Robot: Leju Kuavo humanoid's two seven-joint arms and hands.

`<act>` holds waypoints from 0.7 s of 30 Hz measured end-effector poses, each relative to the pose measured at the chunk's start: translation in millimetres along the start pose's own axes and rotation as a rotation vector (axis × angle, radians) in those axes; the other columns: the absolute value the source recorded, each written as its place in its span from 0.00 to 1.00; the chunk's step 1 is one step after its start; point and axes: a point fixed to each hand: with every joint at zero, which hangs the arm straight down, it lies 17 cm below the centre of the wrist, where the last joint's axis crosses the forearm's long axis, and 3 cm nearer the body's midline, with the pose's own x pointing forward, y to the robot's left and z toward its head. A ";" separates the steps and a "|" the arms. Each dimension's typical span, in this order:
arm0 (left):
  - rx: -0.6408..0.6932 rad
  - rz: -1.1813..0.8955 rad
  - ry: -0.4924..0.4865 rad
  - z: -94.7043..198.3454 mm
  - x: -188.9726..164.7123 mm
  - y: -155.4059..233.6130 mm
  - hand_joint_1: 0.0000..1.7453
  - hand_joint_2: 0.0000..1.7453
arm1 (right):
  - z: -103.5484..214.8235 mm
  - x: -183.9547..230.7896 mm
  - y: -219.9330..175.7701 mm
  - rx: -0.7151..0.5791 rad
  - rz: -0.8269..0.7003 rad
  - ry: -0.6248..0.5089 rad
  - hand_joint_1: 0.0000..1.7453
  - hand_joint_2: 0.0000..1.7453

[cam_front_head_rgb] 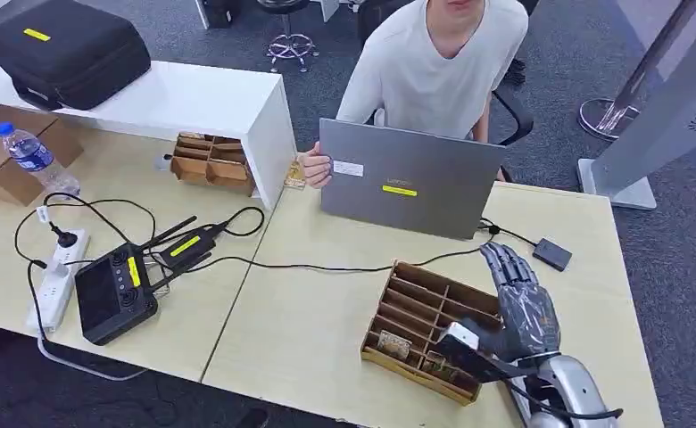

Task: Pass the card to the sensor for recognition and then transmit it.

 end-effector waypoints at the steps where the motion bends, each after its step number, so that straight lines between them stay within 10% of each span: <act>1: 0.000 0.000 0.000 0.0 0.0 0.0 0.00 1.00 | -0.9 -0.1 0.4 0.000 -0.004 0.001 0.00 1.00; 20: 0.000 0.000 0.002 0.0 -0.2 0.0 0.00 1.00 | -6.0 -2.8 5.6 0.008 -0.010 0.012 0.00 1.00; 21: -0.001 0.000 0.002 0.0 -0.4 -0.1 0.00 1.00 | -6.4 -2.7 5.6 0.008 -0.010 0.011 0.47 1.00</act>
